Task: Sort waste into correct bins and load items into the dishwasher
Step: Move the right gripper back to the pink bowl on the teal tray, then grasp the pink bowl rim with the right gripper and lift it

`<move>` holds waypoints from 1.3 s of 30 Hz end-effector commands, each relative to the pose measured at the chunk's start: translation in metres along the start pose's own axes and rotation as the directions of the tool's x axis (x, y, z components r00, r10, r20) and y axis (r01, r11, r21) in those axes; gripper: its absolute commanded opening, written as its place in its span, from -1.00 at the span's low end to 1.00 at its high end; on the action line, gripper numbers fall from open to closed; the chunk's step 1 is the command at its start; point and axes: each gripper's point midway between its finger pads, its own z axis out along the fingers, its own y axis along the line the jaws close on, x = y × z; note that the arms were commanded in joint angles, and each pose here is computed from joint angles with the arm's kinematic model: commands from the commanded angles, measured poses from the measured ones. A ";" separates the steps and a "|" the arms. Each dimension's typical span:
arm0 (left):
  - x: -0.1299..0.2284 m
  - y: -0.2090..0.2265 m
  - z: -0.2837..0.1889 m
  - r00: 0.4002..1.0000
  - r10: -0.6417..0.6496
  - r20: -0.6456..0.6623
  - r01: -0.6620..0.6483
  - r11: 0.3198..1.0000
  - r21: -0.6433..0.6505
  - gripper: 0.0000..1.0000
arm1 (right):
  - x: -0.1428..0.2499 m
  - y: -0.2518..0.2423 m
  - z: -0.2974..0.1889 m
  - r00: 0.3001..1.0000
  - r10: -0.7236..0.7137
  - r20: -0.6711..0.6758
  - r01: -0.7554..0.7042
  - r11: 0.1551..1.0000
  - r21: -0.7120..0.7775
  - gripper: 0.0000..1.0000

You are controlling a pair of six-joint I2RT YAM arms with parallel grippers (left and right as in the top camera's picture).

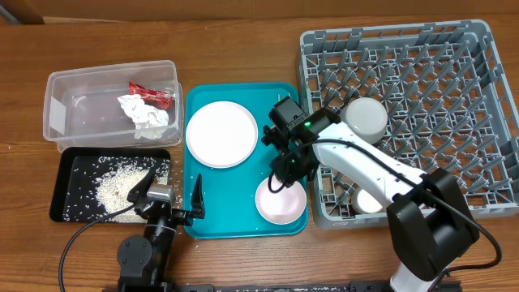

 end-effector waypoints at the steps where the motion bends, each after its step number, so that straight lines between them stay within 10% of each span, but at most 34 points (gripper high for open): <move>1: 0.000 0.000 0.000 1.000 -0.014 0.001 0.014 1.000 0.000 1.00 | 0.009 0.006 0.005 0.998 -0.054 -0.007 0.054 0.998 -0.042 -0.10; 10: 0.000 0.000 0.000 1.000 -0.014 0.001 0.014 1.000 0.000 1.00 | -0.011 -0.002 0.003 0.996 -0.060 0.067 0.060 0.998 0.008 -0.92; 22: 0.000 0.000 0.000 1.000 -0.014 0.001 0.014 1.000 0.000 1.00 | -0.067 -0.049 -0.137 0.941 0.132 0.313 -0.235 0.919 0.317 -0.92; 25: 0.000 0.000 0.000 1.000 -0.014 0.001 0.014 1.000 0.000 1.00 | -0.055 -0.089 -0.189 0.862 0.242 0.444 -0.455 0.756 0.471 -0.92; 31: 0.000 0.000 0.000 1.000 -0.014 0.001 0.014 1.000 0.000 1.00 | 0.020 -0.168 -0.279 0.574 0.319 0.754 -0.816 0.143 0.561 -0.92; 39: 0.000 0.000 0.000 1.000 -0.014 0.001 0.014 1.000 0.000 1.00 | 0.087 -0.244 -0.270 0.453 0.448 0.770 -0.816 -0.139 0.561 -0.92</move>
